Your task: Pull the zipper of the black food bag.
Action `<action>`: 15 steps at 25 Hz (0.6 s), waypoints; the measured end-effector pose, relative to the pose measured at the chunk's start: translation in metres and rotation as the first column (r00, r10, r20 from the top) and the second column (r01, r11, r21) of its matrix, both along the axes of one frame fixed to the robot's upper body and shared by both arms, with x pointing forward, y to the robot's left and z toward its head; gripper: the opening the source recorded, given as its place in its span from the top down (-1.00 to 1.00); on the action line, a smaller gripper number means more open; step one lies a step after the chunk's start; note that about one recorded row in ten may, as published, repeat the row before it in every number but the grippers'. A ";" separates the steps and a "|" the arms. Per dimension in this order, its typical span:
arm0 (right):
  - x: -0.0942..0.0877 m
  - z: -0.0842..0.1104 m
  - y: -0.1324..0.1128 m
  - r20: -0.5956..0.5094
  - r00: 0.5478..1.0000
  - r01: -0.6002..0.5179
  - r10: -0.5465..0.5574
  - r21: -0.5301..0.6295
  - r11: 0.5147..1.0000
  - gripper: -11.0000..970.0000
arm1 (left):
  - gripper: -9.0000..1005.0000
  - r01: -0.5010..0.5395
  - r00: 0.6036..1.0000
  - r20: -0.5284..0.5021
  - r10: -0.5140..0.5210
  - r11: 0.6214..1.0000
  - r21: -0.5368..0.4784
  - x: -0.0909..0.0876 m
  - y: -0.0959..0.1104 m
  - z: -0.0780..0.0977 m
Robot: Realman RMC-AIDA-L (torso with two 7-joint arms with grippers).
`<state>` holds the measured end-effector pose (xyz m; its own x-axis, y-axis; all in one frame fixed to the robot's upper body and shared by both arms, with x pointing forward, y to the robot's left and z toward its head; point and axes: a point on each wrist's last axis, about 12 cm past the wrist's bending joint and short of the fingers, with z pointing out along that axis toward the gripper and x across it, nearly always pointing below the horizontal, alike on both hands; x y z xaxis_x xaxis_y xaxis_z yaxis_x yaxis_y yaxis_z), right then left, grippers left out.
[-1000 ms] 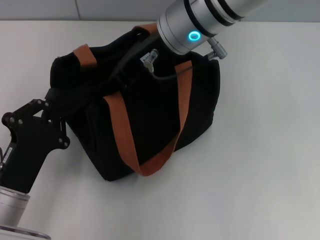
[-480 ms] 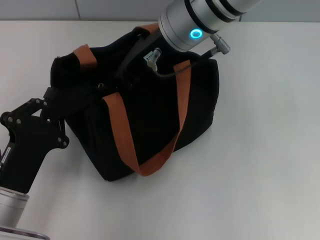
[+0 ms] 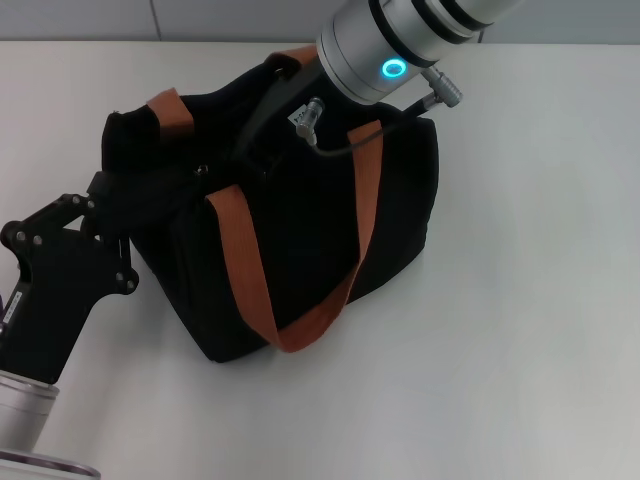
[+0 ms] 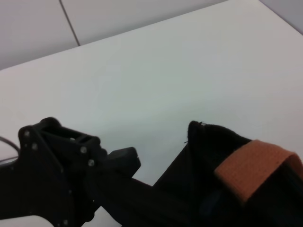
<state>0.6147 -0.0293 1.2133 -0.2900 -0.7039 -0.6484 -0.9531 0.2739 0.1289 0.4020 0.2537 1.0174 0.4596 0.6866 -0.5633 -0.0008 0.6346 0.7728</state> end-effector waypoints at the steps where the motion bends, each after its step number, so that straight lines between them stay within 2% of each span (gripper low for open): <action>1: 0.000 0.000 0.000 0.003 1.000 -0.007 0.007 -0.002 1.000 0.98 | 0.74 0.002 1.000 0.001 -0.002 1.000 0.000 0.000 0.000 0.000; 15: 0.003 -0.002 -0.014 0.001 1.000 0.009 -0.009 -0.078 0.997 0.96 | 0.74 0.000 1.000 -0.003 0.000 1.000 0.000 -0.001 0.000 0.000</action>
